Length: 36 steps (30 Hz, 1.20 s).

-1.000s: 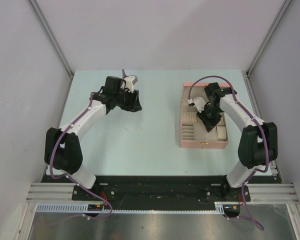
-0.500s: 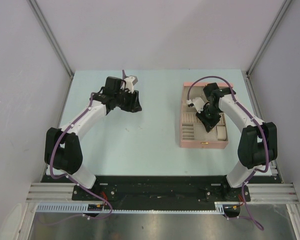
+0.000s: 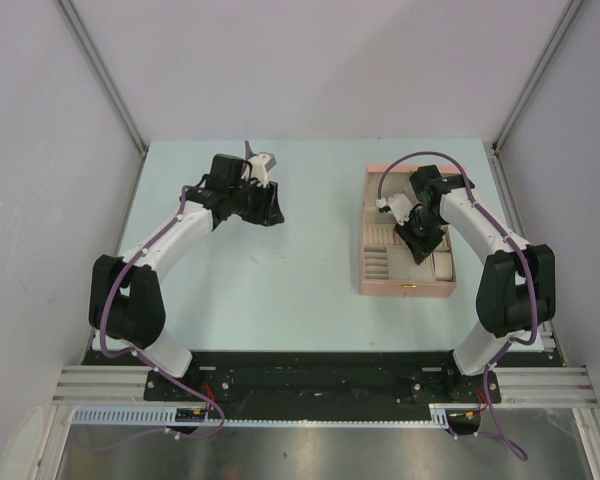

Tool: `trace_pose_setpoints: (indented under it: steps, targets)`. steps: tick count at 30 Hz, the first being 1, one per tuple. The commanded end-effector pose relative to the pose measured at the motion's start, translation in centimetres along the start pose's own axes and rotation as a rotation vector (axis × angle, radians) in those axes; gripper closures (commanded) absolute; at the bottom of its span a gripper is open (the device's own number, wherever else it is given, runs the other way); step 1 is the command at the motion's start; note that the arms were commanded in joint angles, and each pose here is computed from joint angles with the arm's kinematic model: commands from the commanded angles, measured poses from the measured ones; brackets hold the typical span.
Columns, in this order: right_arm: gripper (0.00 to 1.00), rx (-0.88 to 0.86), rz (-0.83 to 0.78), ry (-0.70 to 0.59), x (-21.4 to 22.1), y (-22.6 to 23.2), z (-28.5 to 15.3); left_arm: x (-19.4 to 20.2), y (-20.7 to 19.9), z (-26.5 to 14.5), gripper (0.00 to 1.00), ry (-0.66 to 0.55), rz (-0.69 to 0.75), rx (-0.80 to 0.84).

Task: Organize the mixed jewelry

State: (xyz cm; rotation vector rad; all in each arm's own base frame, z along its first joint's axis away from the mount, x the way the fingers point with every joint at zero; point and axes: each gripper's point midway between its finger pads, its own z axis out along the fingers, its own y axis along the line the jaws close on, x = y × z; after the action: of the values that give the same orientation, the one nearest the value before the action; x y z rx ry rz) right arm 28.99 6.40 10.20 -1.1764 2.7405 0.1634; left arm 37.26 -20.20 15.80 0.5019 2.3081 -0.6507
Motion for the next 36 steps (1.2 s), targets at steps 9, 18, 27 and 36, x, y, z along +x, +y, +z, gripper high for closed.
trace_pose_setpoints:
  steps: [9, 18, 27, 36]
  targets:
    - [1.00, -0.006, -0.001, -0.025, -0.4, 0.3, -0.7, -1.2, -0.9, -0.8, 0.48, -0.049, 0.036, 0.028]
    - [1.00, -0.008, 0.001, -0.014, -0.3, 0.3, -0.4, -1.1, -0.9, -0.8, 0.48, -0.046, 0.035, 0.029]
    - [1.00, -0.005, 0.000, -0.002, -0.3, 0.0, 0.1, -1.2, -0.9, -0.8, 0.48, -0.049, 0.038, 0.029]
    - [1.00, 0.004, -0.014, 0.016, -0.7, 0.1, 0.9, -1.2, -1.0, -0.8, 0.48, -0.047, 0.038, 0.030]
